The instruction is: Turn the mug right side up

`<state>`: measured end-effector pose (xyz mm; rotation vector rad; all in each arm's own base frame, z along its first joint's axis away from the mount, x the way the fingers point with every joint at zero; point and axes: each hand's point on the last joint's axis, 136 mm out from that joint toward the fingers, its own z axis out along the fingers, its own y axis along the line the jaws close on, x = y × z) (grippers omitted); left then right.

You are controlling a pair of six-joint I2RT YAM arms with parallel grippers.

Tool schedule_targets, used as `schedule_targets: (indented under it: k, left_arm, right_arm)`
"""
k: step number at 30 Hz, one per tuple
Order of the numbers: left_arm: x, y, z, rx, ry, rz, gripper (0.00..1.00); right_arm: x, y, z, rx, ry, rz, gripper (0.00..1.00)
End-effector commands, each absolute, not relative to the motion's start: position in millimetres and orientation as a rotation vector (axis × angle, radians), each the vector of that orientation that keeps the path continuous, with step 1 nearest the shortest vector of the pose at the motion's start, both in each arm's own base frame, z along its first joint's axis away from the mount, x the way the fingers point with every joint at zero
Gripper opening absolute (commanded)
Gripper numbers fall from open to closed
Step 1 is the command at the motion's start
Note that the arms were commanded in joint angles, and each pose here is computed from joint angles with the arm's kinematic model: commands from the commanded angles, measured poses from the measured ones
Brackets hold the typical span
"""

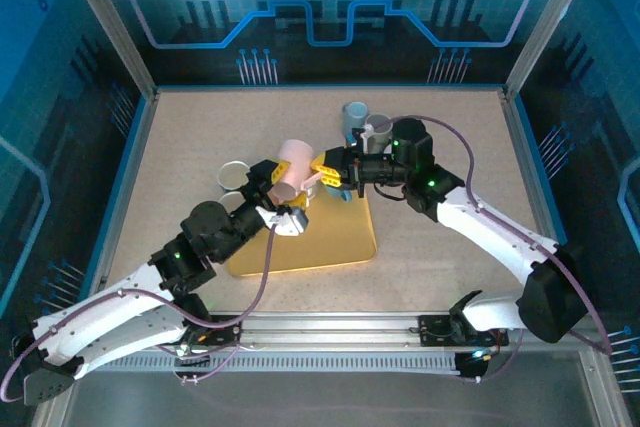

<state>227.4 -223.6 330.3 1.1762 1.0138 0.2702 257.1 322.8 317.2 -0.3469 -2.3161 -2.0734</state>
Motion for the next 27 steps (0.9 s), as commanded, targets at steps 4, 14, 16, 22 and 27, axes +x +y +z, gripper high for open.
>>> schedule_targets:
  k: [4,14,16,22,27]
  left_arm:
    - [211.6,-217.5,368.0,1.053,1.017,0.132,0.99]
    - [207.6,-163.6,358.5,0.742,1.580,-0.137,0.99]
    - [208.1,-157.8,349.9,0.694,1.670,-0.156,0.99]
    - [216.8,-127.7,338.7,0.360,1.880,-0.214,0.99]
    - [226.4,-91.1,323.0,0.094,1.981,-0.170,0.99]
  right_arm:
    - [260.1,303.2,334.5,-0.258,-2.431,-2.168,0.00]
    - [256.7,248.6,330.7,0.203,-3.241,-1.858,0.00]
    - [253.5,246.3,330.1,0.408,-3.365,-1.840,0.00]
    - [223.6,269.6,310.4,1.372,-3.621,-1.518,0.00]
    - [197.9,300.8,278.2,2.015,-3.479,-1.340,0.00]
